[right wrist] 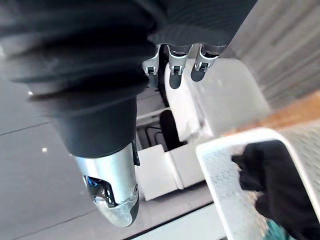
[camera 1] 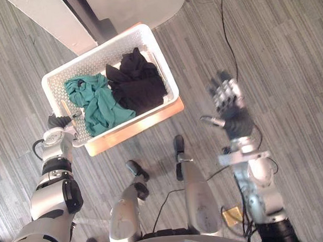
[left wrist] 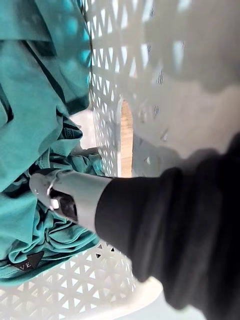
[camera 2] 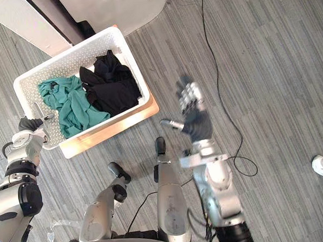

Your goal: Pick up the laundry basket with both hands and put the clothes into the washing machine.

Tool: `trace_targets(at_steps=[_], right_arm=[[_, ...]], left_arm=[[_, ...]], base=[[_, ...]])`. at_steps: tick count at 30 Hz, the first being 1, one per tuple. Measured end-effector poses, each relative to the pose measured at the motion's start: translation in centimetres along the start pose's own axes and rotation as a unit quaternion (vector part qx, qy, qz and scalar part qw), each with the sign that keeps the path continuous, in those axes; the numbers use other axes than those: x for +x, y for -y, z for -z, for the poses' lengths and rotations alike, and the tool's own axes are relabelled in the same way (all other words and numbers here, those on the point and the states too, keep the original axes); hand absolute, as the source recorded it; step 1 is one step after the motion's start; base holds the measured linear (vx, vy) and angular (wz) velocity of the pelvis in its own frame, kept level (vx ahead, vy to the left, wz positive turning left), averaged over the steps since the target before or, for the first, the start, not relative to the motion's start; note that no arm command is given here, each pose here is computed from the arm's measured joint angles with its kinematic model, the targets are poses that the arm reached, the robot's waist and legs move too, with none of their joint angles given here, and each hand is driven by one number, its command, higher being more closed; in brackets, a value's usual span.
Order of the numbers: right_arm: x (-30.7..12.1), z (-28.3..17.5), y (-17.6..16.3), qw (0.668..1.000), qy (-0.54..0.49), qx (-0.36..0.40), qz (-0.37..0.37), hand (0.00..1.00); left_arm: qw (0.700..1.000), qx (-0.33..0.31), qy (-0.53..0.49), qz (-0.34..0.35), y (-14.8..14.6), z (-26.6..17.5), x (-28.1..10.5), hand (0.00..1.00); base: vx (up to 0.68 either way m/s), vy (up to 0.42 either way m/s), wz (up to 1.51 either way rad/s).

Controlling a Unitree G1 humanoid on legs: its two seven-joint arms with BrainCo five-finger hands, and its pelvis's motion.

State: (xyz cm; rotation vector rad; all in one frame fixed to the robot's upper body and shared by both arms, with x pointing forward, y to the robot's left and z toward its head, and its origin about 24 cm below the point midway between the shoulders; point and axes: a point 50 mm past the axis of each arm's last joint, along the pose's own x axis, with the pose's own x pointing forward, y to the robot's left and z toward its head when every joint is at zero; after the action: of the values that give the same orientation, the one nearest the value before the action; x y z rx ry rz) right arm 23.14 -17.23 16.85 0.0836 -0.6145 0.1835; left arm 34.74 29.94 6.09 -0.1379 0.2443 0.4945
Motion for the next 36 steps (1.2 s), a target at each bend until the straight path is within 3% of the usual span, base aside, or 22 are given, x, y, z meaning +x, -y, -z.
trace_targets(at_steps=[6, 12, 18, 27, 36], right_arm=[[3.8, -1.2, 0.7, 0.997, 0.031, -0.074, -0.022, 0.0], [9.0, 2.4, 2.5, 0.986, -0.063, -0.152, -0.01, 0.0], [14.4, 5.1, 4.9, 0.97, -0.171, -0.169, 0.021, 0.0], [17.6, 6.4, 4.5, 0.938, -0.274, -0.21, -0.032, 0.0], [20.0, 4.8, 3.7, 0.923, -0.278, -0.263, -0.044, 0.0]], left_arm=[[1.0, 0.023, -0.001, 0.018, 1.1, -0.1, 0.0, 0.0], [0.998, 0.032, 0.018, 0.057, 4.1, -1.4, 0.0, 0.0], [0.993, 0.036, 0.041, 0.102, 6.7, -2.9, -0.3, 0.0], [0.986, 0.034, 0.072, 0.145, 8.2, -4.7, -0.5, 0.0], [0.983, 0.033, 0.097, 0.155, 8.3, -6.0, -0.5, 0.0]], base=[[-0.03, 0.0, 0.01], [-0.04, 0.0, 0.15], [-0.02, 0.008, 0.15], [0.01, -0.003, 0.08], [0.01, -0.003, 0.03]])
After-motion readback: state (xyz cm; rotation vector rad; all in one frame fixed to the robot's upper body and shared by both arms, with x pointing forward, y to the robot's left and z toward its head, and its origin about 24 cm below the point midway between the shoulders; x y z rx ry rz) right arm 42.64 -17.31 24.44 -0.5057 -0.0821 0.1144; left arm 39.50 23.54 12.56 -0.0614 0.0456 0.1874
